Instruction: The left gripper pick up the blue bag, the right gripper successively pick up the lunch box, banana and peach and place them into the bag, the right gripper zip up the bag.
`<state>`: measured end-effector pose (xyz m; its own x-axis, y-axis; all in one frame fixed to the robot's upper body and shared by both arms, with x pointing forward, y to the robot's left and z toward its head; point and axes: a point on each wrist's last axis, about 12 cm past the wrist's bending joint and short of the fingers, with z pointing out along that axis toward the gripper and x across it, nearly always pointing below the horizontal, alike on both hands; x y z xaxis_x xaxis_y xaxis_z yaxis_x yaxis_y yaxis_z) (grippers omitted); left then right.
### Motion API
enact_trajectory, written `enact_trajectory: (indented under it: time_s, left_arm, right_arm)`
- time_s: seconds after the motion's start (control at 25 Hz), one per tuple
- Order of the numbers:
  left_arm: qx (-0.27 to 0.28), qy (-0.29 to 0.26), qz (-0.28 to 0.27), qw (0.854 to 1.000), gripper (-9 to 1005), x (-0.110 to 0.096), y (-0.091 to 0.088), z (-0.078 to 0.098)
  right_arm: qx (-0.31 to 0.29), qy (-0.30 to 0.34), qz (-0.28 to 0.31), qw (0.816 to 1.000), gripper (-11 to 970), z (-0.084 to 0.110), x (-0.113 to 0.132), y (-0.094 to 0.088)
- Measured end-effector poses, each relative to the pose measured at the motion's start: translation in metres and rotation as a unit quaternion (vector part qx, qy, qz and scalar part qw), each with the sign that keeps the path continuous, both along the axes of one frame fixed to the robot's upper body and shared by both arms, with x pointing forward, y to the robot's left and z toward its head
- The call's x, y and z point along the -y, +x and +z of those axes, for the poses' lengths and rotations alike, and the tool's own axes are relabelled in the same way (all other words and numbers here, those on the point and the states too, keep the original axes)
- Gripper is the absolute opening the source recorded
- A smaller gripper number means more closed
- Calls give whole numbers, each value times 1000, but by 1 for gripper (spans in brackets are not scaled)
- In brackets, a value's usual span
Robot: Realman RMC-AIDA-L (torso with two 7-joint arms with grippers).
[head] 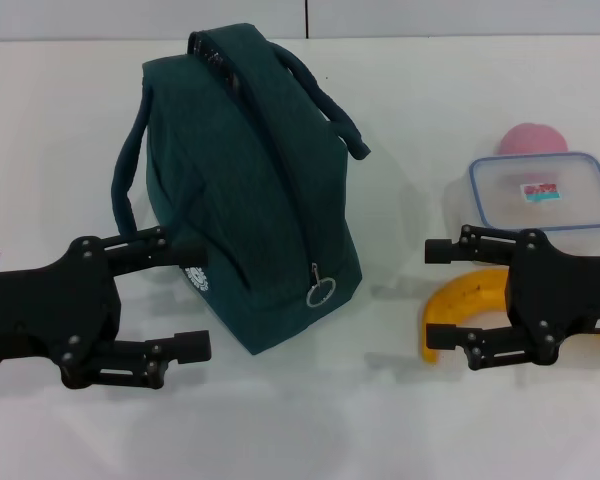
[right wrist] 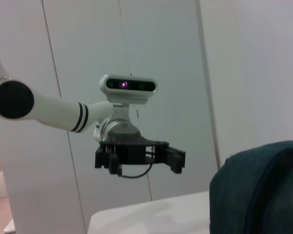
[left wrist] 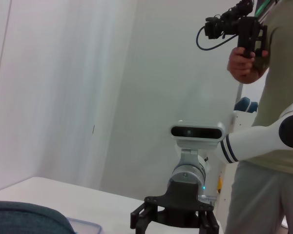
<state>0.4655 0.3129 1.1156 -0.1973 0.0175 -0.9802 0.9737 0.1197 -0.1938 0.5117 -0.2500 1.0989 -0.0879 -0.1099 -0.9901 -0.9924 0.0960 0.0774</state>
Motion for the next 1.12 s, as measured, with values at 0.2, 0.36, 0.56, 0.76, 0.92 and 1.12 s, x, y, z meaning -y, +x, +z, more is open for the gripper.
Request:
enact_trajectory:
  time_s: [0.2,0.36,0.56,0.76,0.92,1.12]
  left_arm:
    - [0,1,-1,1000,866,0,0,0]
    - [1,1,-1,1000,859,0,0,0]
    - [2,1,-1,1000,851,0,0,0]
    - [0,-8,20,1000,843,-6,5,6]
    - [-22,-20,70,997,837,-21,19,19]
    - [-61,1,175,983,829,-46,47,43]
  right_arm:
    - [1,6,-1,1000,845,1,0,0]
    - [1,7,0,1000,844,1,0,-1]
    - [-1,8,0,1000,845,1,-1,0]
    - [-2,8,-2,1000,844,1,-1,1]
    - [2,9,-9,1000,844,1,0,2]
    - [10,17,-24,1000,845,1,3,3]
